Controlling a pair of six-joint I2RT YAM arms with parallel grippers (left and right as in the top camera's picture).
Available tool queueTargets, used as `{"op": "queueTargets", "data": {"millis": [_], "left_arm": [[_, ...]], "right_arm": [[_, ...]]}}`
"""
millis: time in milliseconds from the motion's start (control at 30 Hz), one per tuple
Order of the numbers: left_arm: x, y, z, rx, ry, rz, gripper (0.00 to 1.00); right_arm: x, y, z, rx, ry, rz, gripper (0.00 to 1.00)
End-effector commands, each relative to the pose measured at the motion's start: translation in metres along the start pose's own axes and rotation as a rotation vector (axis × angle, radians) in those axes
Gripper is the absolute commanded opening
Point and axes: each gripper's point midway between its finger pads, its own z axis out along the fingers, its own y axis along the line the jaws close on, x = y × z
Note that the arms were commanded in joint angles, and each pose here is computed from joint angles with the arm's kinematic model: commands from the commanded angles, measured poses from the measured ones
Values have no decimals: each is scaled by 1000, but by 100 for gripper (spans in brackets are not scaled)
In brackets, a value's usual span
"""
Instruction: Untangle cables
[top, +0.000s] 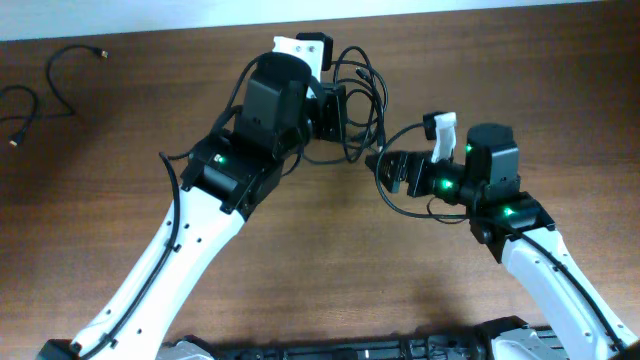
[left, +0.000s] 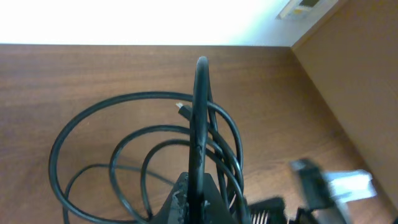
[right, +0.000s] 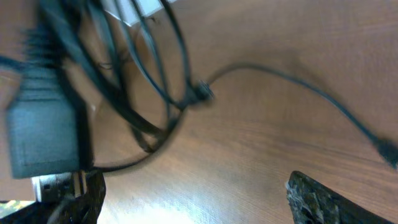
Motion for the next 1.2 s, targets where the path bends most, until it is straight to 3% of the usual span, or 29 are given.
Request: {"op": "queueTargets", "data": {"millis": [0, 100, 200, 267, 333, 400, 533, 600, 633, 700, 767, 800, 867, 933, 1000, 1067, 1167], "left_arm": [[1, -16, -9, 81, 18, -37, 0], [7, -42, -13, 229, 67, -31, 0], [-3, -76, -24, 421, 47, 0, 0], [-9, -79, -26, 438, 20, 9, 0], [-13, -77, -27, 435, 7, 9, 0], [-33, -54, -46, 408, -46, -10, 0], [-77, 11, -107, 262, -218, -45, 0], [-80, 25, -114, 227, -231, -63, 0], [-74, 28, -108, 219, -201, -77, 0], [-64, 31, -94, 211, -150, -96, 0], [-56, 25, -80, 224, -111, -96, 0], [-50, 24, -68, 222, -85, -98, 0], [-42, 20, -54, 230, -45, -101, 0], [-30, 24, -33, 218, 6, -114, 0], [-18, 28, -25, 214, 53, -94, 0], [-3, 12, -26, 327, 107, 63, 0], [13, 5, -31, 390, 164, 118, 0]], "right_arm": [[-29, -13, -3, 93, -133, 61, 92], [-46, -49, -6, 271, -246, 118, 93], [-35, -60, 12, 255, -185, 140, 93], [-29, -49, 23, 163, -131, 130, 93], [-26, -101, 8, 435, -189, 187, 93], [-13, -169, -43, 721, -241, 406, 99], [1, -238, -125, 928, -306, 628, 99], [3, -236, -124, 852, -257, 607, 99], [-2, -221, -109, 731, -206, 536, 99], [-21, -145, -68, 235, -97, 265, 98], [-25, -72, -57, -151, -43, 94, 98], [-22, -47, -51, -253, -10, 35, 98], [-13, -14, -40, -370, 41, -58, 97], [4, 35, -17, -488, 109, -193, 88], [-8, 36, -5, -415, 72, -130, 88], [-25, 33, -3, -373, 2, -127, 87], [-33, 27, -1, -330, -38, -136, 72]]}}
